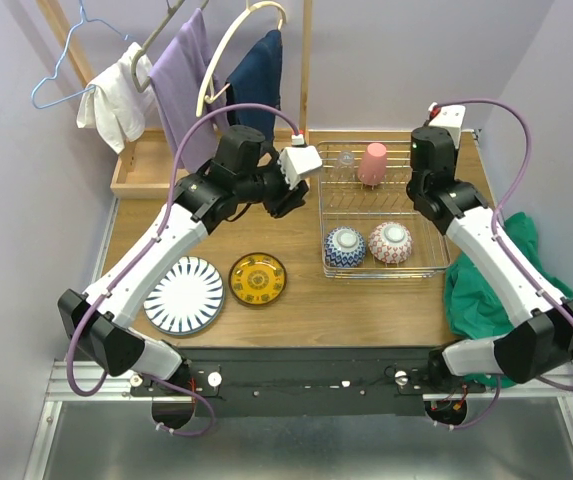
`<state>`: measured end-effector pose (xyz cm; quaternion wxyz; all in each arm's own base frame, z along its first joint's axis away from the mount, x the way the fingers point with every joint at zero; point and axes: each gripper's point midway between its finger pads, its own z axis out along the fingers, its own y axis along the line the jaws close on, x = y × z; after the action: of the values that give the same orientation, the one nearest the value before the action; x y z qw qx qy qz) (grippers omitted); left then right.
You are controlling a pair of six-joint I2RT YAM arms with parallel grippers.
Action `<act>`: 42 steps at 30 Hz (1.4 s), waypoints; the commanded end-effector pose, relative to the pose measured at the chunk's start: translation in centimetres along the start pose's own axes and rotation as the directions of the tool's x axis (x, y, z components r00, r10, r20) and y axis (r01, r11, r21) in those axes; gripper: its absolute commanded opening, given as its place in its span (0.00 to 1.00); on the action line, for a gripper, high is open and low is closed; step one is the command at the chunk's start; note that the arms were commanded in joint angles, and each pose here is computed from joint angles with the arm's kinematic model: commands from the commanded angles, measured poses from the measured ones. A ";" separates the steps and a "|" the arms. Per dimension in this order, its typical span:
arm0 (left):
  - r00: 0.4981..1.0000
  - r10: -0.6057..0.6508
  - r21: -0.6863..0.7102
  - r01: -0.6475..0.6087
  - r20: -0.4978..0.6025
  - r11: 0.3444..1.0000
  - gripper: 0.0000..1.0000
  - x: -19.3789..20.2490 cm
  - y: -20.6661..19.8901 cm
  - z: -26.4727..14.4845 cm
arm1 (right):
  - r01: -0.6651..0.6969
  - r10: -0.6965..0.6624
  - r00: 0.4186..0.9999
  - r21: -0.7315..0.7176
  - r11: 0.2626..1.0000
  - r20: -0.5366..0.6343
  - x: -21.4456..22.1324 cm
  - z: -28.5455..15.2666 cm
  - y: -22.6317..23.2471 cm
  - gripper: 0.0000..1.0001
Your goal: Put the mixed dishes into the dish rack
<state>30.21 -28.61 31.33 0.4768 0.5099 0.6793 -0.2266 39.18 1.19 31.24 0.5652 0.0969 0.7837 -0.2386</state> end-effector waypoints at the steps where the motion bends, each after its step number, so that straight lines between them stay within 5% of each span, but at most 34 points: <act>1: 1.000 0.005 -0.030 -0.006 -0.029 1.000 0.53 1.0 0.6 0.0 | -0.022 0.026 0.999 0.099 0.995 -0.032 0.7 1.6 -0.6 0.01; 32: 0.985 -0.042 -0.055 0.033 -0.167 0.998 0.57 7.2 1.3 0.8 | 0.126 -0.130 0.964 -0.033 0.991 -0.234 8.4 8.2 4.6 0.01; 42: 0.954 -0.060 0.038 0.075 -0.294 0.997 0.58 14.0 -1.8 2.0 | 0.085 -0.105 0.973 -0.102 0.991 -0.204 6.8 6.8 4.3 0.40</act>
<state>30.00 -24.68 20.52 0.3770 0.5094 0.7517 -0.1825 44.39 0.63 18.90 0.4314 0.0443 0.8670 -0.2454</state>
